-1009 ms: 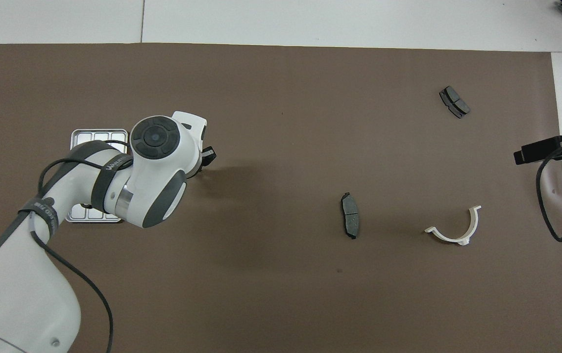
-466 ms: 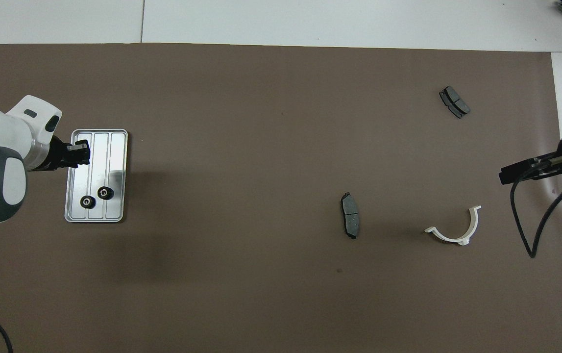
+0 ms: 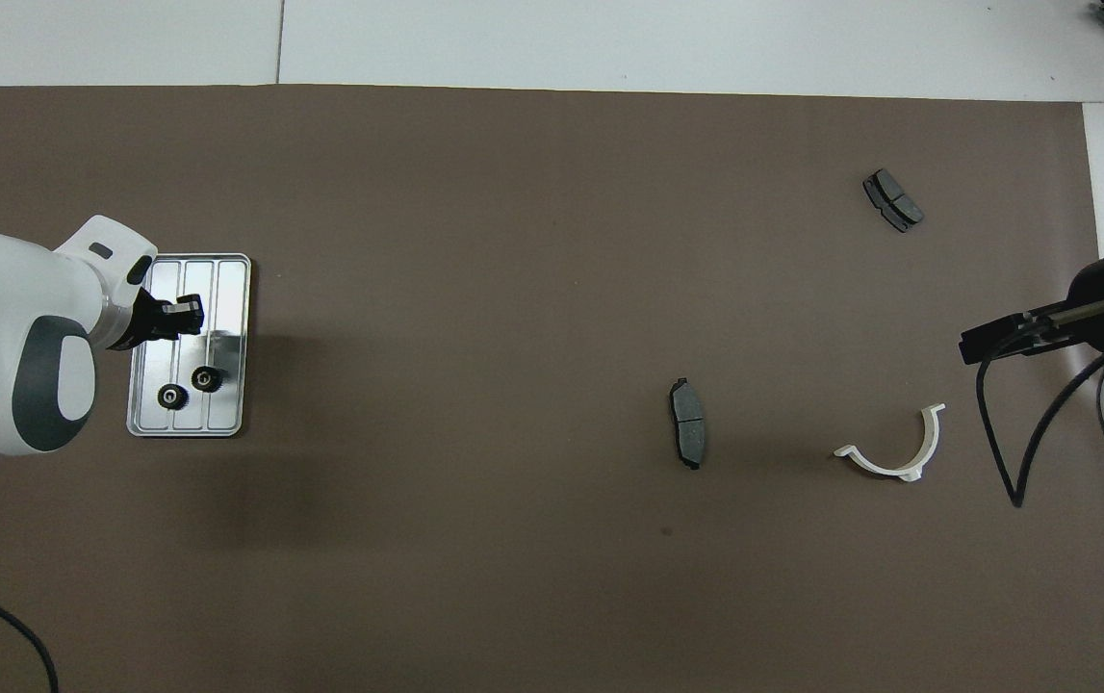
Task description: Pick bearing gear from pile to tray
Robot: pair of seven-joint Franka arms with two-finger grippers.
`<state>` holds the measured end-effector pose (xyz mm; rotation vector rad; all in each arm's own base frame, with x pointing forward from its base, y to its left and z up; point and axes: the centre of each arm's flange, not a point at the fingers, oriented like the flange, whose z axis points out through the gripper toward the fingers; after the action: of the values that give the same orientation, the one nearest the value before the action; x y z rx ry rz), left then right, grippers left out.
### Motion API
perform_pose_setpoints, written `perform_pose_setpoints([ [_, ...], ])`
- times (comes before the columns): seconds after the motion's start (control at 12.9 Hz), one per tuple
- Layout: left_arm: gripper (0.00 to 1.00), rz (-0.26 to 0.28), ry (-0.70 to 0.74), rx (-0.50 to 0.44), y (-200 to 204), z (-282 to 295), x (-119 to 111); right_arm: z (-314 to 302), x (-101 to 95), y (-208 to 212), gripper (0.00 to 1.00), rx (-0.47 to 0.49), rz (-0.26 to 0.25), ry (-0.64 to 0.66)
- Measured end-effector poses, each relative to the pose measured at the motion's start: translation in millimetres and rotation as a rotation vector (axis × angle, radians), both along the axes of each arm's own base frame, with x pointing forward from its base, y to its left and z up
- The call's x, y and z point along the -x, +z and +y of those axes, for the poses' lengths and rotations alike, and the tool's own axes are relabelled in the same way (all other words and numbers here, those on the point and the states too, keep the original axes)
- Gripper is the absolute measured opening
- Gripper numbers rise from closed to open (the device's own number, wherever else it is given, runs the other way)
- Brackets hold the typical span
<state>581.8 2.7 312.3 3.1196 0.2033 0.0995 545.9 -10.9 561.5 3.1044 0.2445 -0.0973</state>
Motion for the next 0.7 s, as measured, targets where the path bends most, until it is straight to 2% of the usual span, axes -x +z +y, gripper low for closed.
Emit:
perform_pose_setpoints([
  [0.08,0.29,-0.012,-0.010,0.000,-0.1,0.1,-1.7,-6.4,0.1,0.2,1.00,-0.001,-0.001,-0.011],
  [0.23,0.53,-0.034,-0.025,-0.001,11.5,-2.0,-9.6,-11.4,0.2,0.5,1.00,-0.002,-0.003,-0.020],
  [0.47,0.93,0.005,-0.114,-0.031,56.9,-11.4,-21.8,4.7,-2.8,2.4,1.00,-0.002,-0.026,0.007],
  [0.54,1.00,0.023,-0.150,-0.036,76.8,-19.3,-22.3,9.1,-4.0,3.4,1.00,-0.002,-0.037,0.014],
  [0.7,1.00,0.045,-0.211,-0.043,108.5,-46.3,-16.5,13.8,-4.8,3.8,1.00,-0.002,-0.044,0.011],
])
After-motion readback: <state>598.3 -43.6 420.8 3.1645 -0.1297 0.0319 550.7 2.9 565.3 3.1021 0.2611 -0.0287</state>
